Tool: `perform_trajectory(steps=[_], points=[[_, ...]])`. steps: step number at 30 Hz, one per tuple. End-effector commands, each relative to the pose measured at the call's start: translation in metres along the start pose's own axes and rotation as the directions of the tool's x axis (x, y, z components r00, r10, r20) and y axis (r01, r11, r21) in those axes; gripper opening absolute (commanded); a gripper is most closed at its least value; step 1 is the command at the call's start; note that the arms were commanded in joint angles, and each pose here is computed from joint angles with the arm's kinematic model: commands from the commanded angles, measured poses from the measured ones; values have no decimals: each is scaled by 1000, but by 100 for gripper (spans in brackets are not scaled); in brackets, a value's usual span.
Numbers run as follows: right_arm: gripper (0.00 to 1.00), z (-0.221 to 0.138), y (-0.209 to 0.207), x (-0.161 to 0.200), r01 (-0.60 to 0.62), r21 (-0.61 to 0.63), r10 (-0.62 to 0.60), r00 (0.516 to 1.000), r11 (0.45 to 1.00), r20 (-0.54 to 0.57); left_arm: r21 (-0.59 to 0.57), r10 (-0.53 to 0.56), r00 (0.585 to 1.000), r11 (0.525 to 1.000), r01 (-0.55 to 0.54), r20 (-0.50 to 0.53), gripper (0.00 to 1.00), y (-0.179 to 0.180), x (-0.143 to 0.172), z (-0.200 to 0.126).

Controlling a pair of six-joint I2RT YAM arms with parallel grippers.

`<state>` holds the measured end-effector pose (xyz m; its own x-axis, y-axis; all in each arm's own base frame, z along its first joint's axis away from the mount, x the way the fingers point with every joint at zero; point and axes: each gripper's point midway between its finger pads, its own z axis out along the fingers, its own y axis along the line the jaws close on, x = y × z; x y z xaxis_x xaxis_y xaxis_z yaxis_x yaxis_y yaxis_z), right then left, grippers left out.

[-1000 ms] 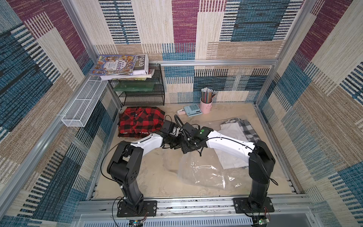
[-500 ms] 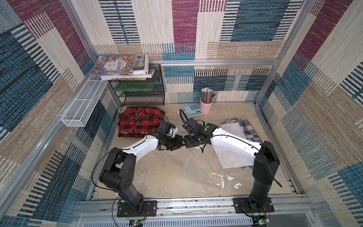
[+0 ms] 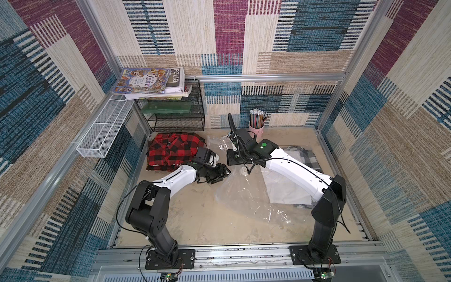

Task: Take the shirt out of the vacuum bag
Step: Open the vacuum bag at the center of the board, then adjust the vacuum bag at the center of the board.

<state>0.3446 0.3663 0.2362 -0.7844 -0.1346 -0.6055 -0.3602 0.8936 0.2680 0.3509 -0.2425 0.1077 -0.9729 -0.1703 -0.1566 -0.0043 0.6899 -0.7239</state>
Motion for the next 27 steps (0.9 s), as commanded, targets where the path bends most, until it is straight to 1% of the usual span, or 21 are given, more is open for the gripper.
perform_trajectory(steps=[1, 5, 11, 12, 13, 17, 19, 20, 22, 23, 25, 27], points=[[0, -1, 17, 10, 16, -55, -18, 999, 998, -35, 104, 27, 1000, 994, -26, -11, 68, -20, -9, 7], [0, -1, 30, 14, 25, -83, -28, 999, 996, -34, 156, 28, 999, 988, -22, -38, 70, -23, -5, 19], [0, -7, 41, 7, 27, -143, -29, 999, 989, -13, 141, 7, 995, 990, 7, -100, 71, -7, 13, 37], [4, -8, 40, 7, 24, -151, -27, 1000, 988, -16, 137, 1, 995, 990, 13, -104, 71, -4, 14, 39], [13, -8, 39, 6, 17, -165, -21, 1000, 986, -23, 132, -1, 994, 991, 15, -106, 71, -1, 16, 40], [65, -24, 23, 1, -16, -226, 11, 1000, 974, -23, 109, 5, 992, 994, 8, -124, 71, 7, 17, 46], [84, -40, 10, -6, -40, -256, 41, 999, 966, -2, 115, 11, 992, 993, 3, -123, 71, 6, 15, 48], [97, -50, 4, -10, -47, -286, 53, 999, 957, 12, 118, 13, 992, 993, 2, -125, 71, 5, 15, 48], [96, -69, -11, -17, -59, -327, 75, 997, 943, 36, 122, 20, 992, 992, -5, -122, 71, 3, 14, 48], [96, -78, -24, -20, -65, -322, 87, 995, 944, 54, 122, 20, 992, 992, -5, -125, 71, 3, 14, 49], [96, -88, -63, -22, -113, -249, 138, 987, 962, 84, 125, 24, 991, 992, -8, -131, 71, 3, 15, 51], [96, -94, -119, -20, -211, -154, 229, 967, 965, 108, 124, 27, 990, 992, -10, -135, 71, 3, 16, 51]])
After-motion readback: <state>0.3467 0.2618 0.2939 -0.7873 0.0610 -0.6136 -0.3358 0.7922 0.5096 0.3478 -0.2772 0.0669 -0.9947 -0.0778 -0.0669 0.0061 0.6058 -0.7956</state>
